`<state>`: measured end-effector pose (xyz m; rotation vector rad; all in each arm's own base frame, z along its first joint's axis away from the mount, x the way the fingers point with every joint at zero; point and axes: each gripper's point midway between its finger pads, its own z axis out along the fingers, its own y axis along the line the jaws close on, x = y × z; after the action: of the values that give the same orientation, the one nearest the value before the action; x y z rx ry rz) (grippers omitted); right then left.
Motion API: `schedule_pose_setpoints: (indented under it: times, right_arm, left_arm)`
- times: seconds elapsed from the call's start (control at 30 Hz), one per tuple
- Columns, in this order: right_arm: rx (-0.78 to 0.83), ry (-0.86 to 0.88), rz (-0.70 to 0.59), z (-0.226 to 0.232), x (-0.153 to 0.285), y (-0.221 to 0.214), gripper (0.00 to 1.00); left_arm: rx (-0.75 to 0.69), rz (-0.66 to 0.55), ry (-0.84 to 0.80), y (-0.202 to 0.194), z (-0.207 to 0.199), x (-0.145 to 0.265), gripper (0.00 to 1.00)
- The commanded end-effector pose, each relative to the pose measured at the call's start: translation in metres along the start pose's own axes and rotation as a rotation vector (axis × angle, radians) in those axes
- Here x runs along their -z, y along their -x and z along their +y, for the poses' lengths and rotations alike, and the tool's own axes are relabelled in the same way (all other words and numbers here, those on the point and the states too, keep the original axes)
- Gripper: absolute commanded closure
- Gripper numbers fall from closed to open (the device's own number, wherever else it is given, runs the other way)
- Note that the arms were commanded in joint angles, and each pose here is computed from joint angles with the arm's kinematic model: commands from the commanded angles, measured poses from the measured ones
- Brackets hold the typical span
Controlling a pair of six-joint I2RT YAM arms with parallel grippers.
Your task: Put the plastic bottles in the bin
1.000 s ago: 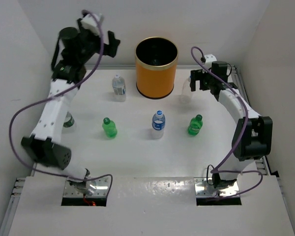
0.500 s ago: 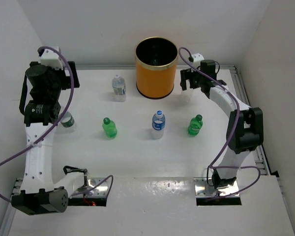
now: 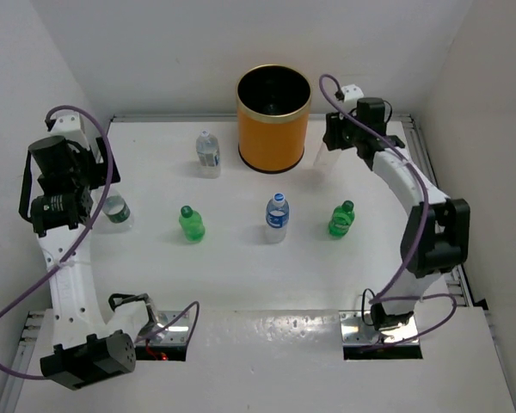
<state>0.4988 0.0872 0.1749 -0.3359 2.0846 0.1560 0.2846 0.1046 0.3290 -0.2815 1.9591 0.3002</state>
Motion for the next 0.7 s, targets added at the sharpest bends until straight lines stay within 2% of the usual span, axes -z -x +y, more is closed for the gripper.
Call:
schedule_pose_setpoints:
  times: [0.0, 0.13, 0.27, 0.37, 0.4, 0.43, 0.53, 0.63, 0.67]
  right_arm:
    - [0.024, 0.017, -0.363, 0.014, 0.091, 0.146, 1.00]
    - [0.016, 0.038, -0.477, 0.031, 0.138, 0.193, 1.00]
    - [0.043, 0.065, -0.580, 0.050, 0.162, 0.225, 1.00]
    - [0.068, 0.103, -0.652, 0.072, 0.165, 0.249, 1.00]
    - [0.082, 0.116, -0.665, 0.081, 0.163, 0.254, 1.00]
    - [0.085, 0.124, -0.639, 0.086, 0.143, 0.251, 1.00]
    - [0.103, 0.135, -0.704, 0.096, 0.141, 0.278, 1.00]
    - [0.103, 0.145, -0.666, 0.103, 0.108, 0.274, 1.00]
    - [0.100, 0.146, -0.629, 0.104, 0.085, 0.264, 1.00]
  left_arm:
    - [0.010, 0.066, -0.099, -0.016, -0.012, 0.008, 0.01]
    - [0.027, 0.091, -0.090, -0.023, -0.006, 0.013, 0.01]
    - [0.026, 0.118, -0.104, -0.035, -0.007, 0.013, 0.01]
    - [0.040, 0.154, -0.134, -0.048, -0.011, 0.015, 0.01]
    - [0.044, 0.171, -0.152, -0.054, -0.015, 0.015, 0.01]
    - [0.052, 0.188, -0.159, -0.058, -0.015, 0.016, 0.01]
    - [0.051, 0.186, -0.159, -0.058, -0.015, 0.020, 0.01]
    - [0.049, 0.212, -0.116, -0.068, -0.008, 0.020, 0.01]
    - [0.048, 0.213, -0.107, -0.069, -0.007, 0.020, 0.01]
